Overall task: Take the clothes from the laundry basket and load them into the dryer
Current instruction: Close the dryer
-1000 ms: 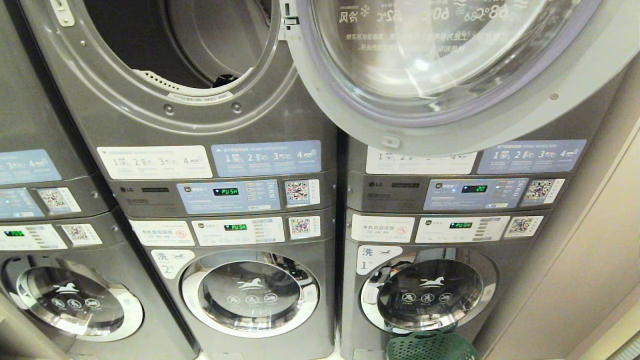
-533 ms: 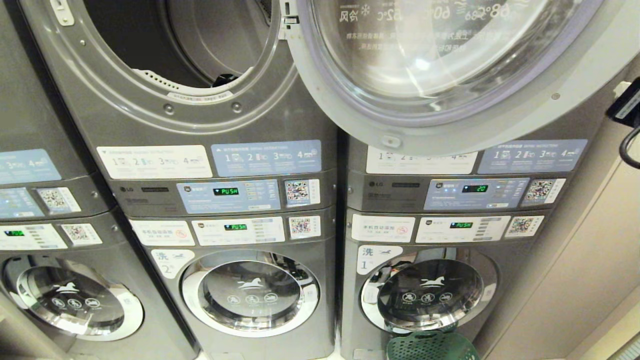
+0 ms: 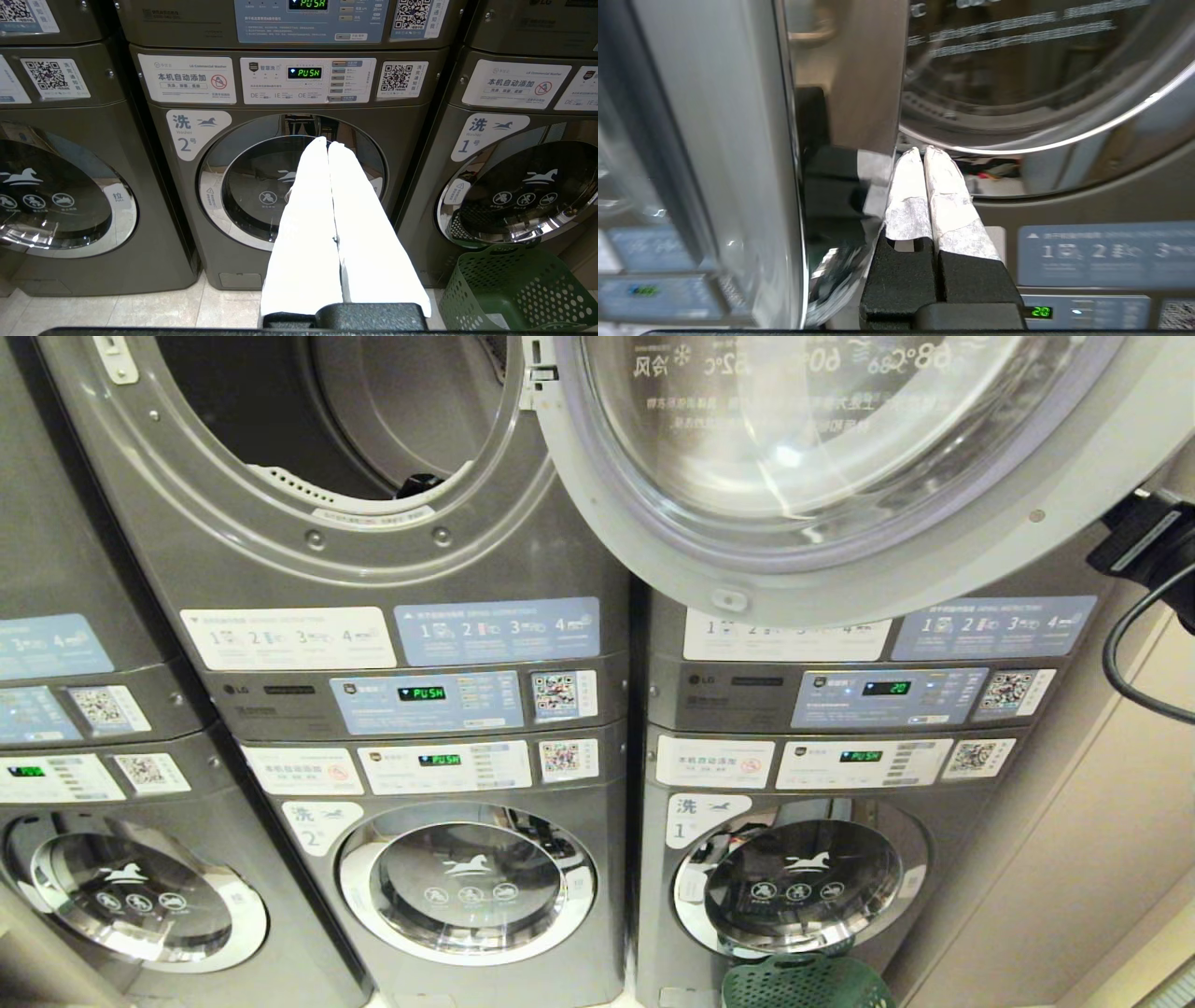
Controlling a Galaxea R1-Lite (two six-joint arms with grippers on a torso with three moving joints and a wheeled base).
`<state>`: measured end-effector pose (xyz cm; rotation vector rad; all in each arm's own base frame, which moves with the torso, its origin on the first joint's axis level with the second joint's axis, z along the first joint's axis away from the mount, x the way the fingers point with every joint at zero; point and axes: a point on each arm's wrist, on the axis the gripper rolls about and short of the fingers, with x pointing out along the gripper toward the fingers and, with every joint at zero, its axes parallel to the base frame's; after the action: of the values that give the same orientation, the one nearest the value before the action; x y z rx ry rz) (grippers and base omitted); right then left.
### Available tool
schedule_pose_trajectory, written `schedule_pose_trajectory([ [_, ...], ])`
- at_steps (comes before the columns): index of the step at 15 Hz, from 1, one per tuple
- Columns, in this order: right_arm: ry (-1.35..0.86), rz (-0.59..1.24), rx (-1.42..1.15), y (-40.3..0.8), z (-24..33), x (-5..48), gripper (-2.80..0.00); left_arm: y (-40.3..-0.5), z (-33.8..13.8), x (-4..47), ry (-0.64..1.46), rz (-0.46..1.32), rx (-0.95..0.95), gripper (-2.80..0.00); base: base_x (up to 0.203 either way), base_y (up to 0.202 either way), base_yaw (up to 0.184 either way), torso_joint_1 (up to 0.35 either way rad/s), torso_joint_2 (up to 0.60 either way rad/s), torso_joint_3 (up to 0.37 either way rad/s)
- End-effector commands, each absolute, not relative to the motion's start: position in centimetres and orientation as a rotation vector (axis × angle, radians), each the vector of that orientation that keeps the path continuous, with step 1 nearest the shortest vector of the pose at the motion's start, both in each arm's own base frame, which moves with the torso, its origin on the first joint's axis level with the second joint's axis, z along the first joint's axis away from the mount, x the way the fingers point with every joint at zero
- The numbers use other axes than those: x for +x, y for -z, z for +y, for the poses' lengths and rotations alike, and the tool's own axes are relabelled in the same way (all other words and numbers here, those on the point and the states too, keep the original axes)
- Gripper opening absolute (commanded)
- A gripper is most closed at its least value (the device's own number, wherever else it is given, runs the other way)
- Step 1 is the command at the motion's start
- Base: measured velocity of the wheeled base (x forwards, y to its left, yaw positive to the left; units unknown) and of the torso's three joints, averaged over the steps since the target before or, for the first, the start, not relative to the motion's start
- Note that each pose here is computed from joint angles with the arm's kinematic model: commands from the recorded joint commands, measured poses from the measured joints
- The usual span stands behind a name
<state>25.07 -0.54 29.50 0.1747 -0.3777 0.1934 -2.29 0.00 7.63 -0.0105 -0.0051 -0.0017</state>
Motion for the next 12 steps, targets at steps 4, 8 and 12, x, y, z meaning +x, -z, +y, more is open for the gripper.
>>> schedule_pose_trajectory([
  [4, -0.524, -0.422, 0.163, -29.3, 1.8, 20.2, -2.80, -7.6, 0.0, -2.3, 0.002, -0.006, -0.011, -2.80, 0.000, 0.000, 0.000, 0.000, 0.00, 0.000],
  [8, -0.923, -0.426, 0.184, -28.5, 5.6, 13.5, -2.80, -7.6, 0.0, -2.3, 0.000, -0.002, -0.011, -2.80, 0.000, 0.000, 0.000, 0.000, 0.00, 0.000],
  [12, -1.196, -0.361, 0.201, -26.8, 5.7, 7.7, -2.80, -7.6, 0.0, -2.3, 0.002, -0.002, -0.011, -2.80, 0.000, 0.000, 0.000, 0.000, 0.00, 0.000],
])
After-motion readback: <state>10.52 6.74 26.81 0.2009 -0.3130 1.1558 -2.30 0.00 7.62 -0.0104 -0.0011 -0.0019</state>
